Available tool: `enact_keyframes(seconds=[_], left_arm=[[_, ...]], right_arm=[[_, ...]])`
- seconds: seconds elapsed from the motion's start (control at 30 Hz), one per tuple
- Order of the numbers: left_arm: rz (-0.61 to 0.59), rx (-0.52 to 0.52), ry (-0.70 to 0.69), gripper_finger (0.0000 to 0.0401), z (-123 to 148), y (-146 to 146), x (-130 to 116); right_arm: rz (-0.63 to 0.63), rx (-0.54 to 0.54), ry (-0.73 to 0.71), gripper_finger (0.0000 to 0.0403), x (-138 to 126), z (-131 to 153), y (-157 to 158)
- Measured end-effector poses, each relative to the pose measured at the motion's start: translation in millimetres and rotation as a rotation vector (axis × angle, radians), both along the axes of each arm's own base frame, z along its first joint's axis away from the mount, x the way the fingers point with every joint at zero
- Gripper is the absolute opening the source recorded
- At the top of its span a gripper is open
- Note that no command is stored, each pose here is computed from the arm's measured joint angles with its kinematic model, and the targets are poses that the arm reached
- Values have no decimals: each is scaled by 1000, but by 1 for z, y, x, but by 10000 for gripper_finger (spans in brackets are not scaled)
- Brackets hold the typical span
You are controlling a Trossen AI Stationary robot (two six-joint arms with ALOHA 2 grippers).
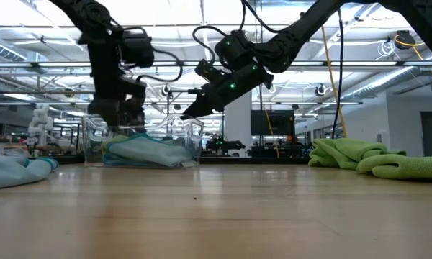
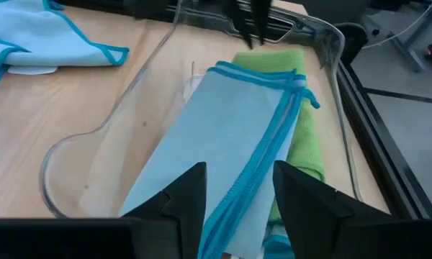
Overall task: Fold microfiber towels
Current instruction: Put the right blue microfiber cloth into the bin
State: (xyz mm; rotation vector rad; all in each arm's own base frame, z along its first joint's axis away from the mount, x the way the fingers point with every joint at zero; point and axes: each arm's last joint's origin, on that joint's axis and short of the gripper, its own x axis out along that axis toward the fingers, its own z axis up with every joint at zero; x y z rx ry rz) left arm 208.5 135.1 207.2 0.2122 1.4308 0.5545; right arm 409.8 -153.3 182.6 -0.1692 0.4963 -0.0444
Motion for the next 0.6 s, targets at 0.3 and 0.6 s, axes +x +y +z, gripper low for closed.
enact_keyframes(seconds=[0.3,0.6], left_arm=[[-50,-163,-272,46,20,0,19],[-159,-201,-355,46,-13,3,28]], right_arm=[[-14,46,77,155,-22,36,9],[-11,118,131,155,-87,37,50]])
